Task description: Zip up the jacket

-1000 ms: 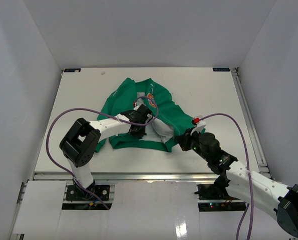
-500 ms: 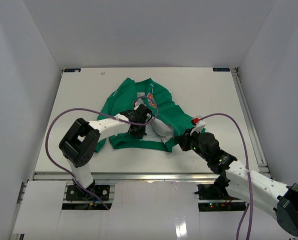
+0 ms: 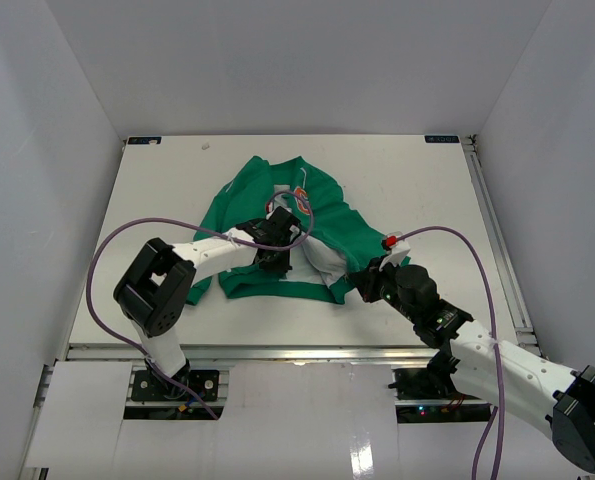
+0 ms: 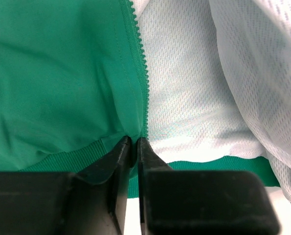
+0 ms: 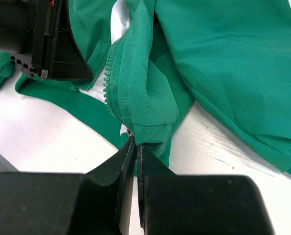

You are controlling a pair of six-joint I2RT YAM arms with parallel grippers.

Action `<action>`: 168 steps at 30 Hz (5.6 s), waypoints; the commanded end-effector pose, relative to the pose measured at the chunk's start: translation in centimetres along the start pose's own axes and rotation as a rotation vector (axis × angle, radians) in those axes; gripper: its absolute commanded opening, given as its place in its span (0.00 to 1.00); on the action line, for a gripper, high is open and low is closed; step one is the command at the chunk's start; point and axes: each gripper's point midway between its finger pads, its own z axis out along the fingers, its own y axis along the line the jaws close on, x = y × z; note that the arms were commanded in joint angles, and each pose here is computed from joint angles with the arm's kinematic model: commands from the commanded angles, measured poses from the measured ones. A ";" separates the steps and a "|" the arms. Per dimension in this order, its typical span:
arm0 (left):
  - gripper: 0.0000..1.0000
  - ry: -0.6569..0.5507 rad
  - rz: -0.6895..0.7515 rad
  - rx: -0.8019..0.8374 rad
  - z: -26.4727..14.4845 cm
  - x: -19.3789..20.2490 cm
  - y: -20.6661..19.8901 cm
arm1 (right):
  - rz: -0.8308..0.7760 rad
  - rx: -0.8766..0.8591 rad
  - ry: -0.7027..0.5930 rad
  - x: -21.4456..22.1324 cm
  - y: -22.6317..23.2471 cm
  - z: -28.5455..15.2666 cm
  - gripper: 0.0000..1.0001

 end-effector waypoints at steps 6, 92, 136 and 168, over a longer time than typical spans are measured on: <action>0.15 -0.066 -0.017 0.071 -2.2 -1.8 -1.0 | -0.007 -0.005 -0.023 -1.0 0.3 0.1 0.08; 0.46 0.042 0.029 0.112 0.4 -0.1 -1.7 | -0.025 -0.031 -0.022 -0.8 0.6 0.0 0.08; 0.03 -0.060 -0.027 0.320 -3.6 -2.1 -2.6 | -0.035 -0.027 0.007 -0.5 0.6 0.6 0.08; 0.48 0.029 0.026 0.052 -0.2 -1.0 -1.4 | -0.030 -0.034 -0.016 -0.6 0.6 0.0 0.08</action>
